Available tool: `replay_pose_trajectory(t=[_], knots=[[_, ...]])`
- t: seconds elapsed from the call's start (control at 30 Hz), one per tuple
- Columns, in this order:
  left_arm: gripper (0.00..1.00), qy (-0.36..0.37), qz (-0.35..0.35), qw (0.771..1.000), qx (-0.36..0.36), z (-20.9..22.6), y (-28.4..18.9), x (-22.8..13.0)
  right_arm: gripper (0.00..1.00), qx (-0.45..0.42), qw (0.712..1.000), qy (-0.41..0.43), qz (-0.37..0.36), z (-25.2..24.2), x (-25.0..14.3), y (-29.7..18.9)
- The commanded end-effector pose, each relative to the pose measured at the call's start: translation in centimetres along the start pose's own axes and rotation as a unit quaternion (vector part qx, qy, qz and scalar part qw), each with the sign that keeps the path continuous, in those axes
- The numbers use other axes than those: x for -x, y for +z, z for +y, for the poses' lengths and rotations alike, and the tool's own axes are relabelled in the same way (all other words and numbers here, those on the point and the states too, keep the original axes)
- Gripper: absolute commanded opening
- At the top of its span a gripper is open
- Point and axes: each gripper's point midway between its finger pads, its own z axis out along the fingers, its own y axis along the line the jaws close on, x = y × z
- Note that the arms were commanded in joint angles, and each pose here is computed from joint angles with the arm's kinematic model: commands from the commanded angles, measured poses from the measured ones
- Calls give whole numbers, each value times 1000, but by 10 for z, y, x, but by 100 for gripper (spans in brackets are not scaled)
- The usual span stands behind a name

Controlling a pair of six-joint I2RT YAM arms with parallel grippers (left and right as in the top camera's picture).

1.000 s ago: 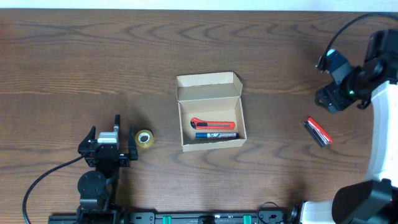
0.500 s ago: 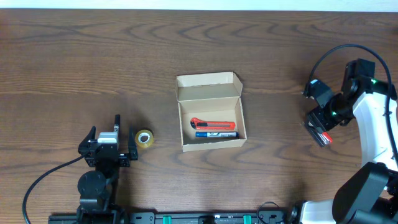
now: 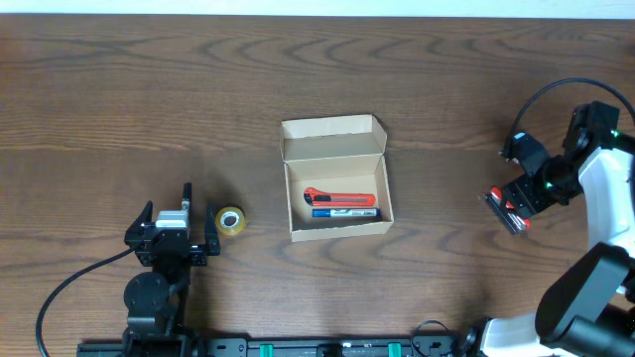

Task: Pack container
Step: 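Lower and close the right gripper on the red stapler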

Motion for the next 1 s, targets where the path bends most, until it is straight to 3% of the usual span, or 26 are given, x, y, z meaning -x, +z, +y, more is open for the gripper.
replay_pose_trajectory(t=[0.0,0.2,0.23,0.27,0.97], knots=[[95,-3,21,1000,9,2,3,-18,73,13,1000,-10,20,-2,-6,15],[95,-3,21,1000,9,2,3,-18,78,34,999,-9,36,-3,-7,36],[95,-3,21,1000,9,2,3,-18,82,40,998,-8,39,-2,-8,39],[95,-3,21,1000,9,2,3,-18,99,44,998,-8,42,-1,-9,42],[95,-3,21,1000,9,2,3,-18,99,65,996,11,61,-12,-18,79]])
